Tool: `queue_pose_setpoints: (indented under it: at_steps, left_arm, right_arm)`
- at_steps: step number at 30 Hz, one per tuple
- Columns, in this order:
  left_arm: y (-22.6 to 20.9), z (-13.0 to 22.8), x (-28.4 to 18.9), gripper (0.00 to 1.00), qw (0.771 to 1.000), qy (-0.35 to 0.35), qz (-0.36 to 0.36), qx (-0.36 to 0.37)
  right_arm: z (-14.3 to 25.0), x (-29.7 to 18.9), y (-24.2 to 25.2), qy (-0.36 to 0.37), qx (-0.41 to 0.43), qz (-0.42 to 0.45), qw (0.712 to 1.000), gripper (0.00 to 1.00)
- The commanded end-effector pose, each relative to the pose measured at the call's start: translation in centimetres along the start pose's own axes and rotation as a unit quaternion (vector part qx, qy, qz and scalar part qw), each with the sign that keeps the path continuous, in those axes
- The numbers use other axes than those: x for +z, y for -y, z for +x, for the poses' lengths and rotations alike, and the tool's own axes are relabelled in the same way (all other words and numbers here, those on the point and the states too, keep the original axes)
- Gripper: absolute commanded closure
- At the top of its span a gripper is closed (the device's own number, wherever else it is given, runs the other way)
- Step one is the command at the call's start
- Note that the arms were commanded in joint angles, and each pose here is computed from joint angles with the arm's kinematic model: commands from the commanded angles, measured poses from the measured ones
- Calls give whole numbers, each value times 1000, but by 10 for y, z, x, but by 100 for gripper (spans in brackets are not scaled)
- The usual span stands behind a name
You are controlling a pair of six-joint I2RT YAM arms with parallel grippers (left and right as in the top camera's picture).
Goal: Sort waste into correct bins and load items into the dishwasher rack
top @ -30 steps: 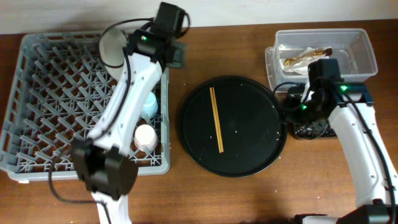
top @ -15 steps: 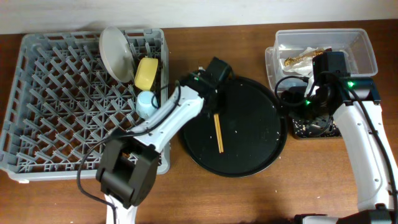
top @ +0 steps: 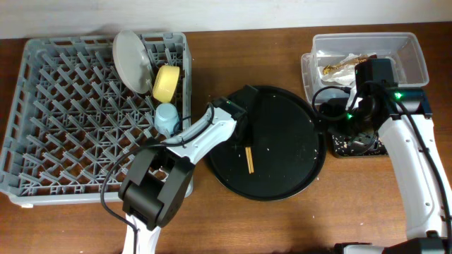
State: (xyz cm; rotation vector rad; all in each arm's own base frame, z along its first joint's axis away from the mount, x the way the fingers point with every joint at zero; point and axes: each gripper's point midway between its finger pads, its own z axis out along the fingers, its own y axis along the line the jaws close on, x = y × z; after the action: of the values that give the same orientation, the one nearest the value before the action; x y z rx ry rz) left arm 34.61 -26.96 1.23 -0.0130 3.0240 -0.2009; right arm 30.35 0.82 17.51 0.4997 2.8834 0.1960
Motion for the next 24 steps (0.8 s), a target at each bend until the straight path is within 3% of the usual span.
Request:
queue_pose_setpoints:
  at_steps: [1, 4, 14, 20, 24]
  left_arm:
    - [4, -4, -15, 46, 999, -10, -3, 41]
    - [8, -10, -37, 39, 997, -11, -9, 72]
    - [8, -30, -31, 39, 995, 23, -28, 91]
    - [3, -23, 10, 54, 995, -8, -41, 89]
    - [3, -23, 12, 55, 995, -11, -41, 89]
  right_arm:
    - [-5, -8, 0, 16, -1, 0, 1000, 1]
    - [-5, -8, 0, 16, -1, 0, 1000, 1]
    - [-5, -8, 0, 16, -1, 0, 1000, 2]
    - [-5, -8, 0, 16, -1, 0, 1000, 2]
    - [-5, -8, 0, 16, -1, 0, 1000, 2]
